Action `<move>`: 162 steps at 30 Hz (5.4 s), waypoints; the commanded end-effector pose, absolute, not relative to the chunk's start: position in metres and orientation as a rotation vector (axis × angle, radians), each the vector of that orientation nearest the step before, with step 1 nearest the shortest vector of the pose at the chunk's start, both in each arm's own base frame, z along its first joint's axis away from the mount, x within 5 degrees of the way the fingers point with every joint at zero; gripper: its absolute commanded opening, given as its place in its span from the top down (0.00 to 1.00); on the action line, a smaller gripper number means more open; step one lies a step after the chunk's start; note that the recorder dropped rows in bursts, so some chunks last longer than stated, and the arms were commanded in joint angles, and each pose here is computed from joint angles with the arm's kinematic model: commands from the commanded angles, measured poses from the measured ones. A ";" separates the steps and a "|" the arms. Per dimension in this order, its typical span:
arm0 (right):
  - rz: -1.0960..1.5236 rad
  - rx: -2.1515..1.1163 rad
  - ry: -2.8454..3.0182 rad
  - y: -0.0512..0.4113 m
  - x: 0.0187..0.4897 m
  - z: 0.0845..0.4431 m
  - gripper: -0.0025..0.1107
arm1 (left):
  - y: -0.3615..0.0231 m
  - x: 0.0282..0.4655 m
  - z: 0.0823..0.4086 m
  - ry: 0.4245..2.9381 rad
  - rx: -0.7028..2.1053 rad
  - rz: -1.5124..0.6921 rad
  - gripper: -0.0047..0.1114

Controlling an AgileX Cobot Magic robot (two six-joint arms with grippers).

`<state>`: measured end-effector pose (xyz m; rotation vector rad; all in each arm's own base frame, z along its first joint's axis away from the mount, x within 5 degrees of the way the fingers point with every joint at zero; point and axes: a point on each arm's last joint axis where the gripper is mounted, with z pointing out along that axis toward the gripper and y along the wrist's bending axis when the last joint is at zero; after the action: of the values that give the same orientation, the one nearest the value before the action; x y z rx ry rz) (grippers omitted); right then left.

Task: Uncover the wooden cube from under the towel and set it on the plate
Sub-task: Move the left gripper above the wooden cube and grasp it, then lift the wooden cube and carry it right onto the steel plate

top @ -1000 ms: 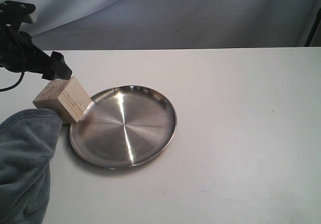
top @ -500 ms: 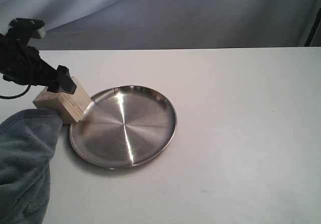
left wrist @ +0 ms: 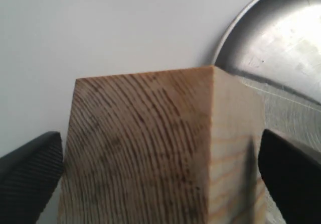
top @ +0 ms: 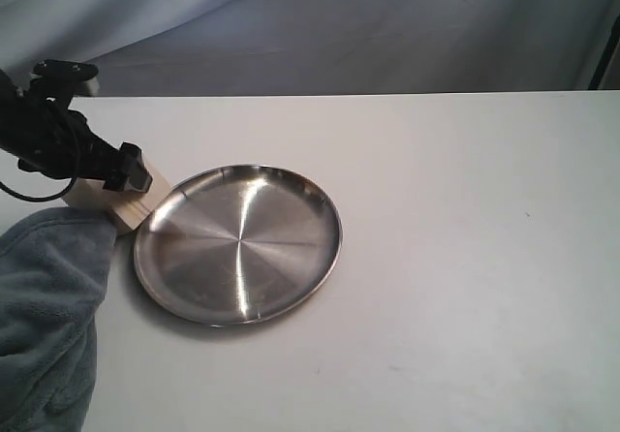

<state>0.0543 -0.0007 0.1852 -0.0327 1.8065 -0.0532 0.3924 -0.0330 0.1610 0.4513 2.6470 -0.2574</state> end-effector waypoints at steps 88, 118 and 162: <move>-0.055 -0.036 1.790 -0.001 0.054 0.185 0.98 | -0.028 0.394 0.150 2.713 0.335 0.022 0.51; -0.055 -0.036 1.790 -0.001 0.054 0.185 0.98 | -0.036 0.343 0.295 2.422 0.331 -0.128 0.96; -0.055 -0.036 1.790 -0.001 0.054 0.185 0.98 | -0.162 0.371 0.172 2.447 0.736 -0.351 0.96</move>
<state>0.0543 -0.0007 0.1852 -0.0327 1.8065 -0.0532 0.3682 -0.1600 0.1669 0.7578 2.4826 -0.3533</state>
